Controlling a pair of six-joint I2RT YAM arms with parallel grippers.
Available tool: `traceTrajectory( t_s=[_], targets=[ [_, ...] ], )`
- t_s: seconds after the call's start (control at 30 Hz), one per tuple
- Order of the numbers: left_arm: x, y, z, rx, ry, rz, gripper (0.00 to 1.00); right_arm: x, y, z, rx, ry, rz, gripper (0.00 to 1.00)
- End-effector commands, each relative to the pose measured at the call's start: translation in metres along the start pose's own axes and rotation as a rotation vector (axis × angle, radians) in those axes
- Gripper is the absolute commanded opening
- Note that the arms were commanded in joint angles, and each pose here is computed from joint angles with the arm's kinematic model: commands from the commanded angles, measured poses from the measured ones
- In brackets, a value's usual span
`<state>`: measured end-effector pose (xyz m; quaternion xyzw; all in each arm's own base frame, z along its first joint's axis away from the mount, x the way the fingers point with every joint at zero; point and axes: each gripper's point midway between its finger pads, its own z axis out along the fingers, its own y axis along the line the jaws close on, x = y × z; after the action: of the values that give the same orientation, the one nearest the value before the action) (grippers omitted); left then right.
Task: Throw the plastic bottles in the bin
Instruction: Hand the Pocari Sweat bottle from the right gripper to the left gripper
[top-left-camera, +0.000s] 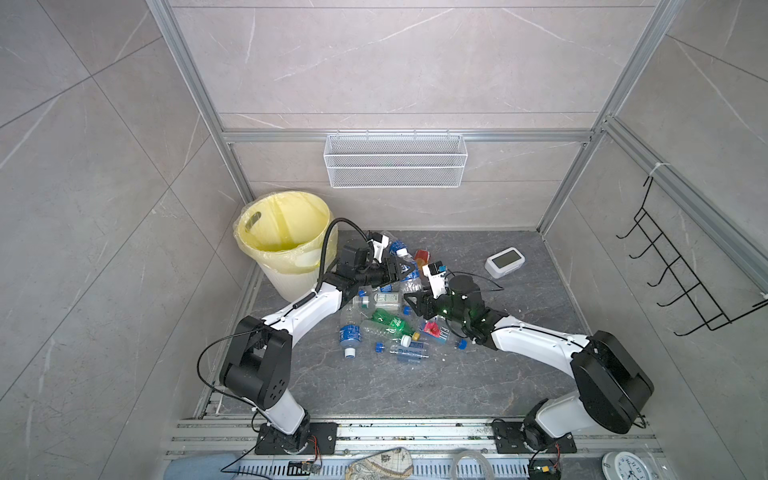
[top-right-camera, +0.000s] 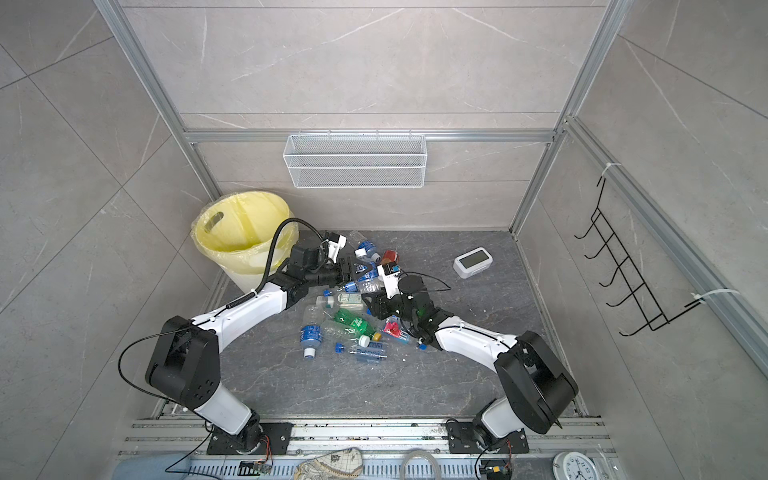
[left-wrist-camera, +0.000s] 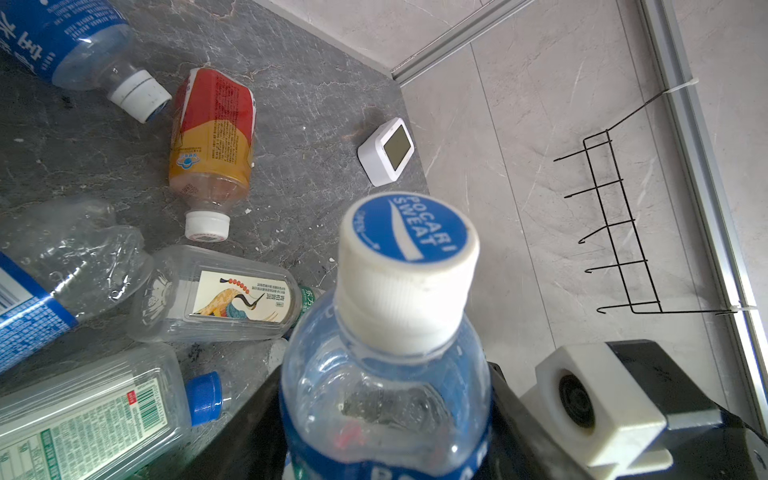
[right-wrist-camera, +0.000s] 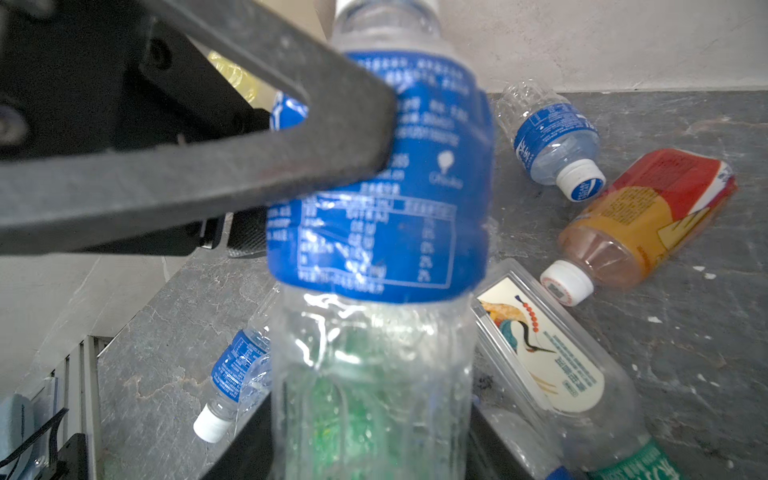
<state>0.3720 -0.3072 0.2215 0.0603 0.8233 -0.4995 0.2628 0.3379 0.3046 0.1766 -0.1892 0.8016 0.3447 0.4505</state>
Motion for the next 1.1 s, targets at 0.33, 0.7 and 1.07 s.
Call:
traceTrajectory(
  t_s=[0.33,0.7,1.07],
  targets=[
    [0.0072,-0.0008,0.0121,0.039,0.022,-0.015,0.73,-0.0059,0.0148,0.002,-0.078,-0.03,0.003,0.56],
    [0.0052,0.0015,0.0089,0.019,-0.001,-0.002,0.74,-0.0055,0.0153,0.0034,-0.085,-0.027,0.014,0.57],
    [0.0012,0.0047,0.0031,-0.022,-0.03,0.028,0.53,-0.0042,0.0123,0.005,-0.072,-0.022,0.014,0.68]
  ],
)
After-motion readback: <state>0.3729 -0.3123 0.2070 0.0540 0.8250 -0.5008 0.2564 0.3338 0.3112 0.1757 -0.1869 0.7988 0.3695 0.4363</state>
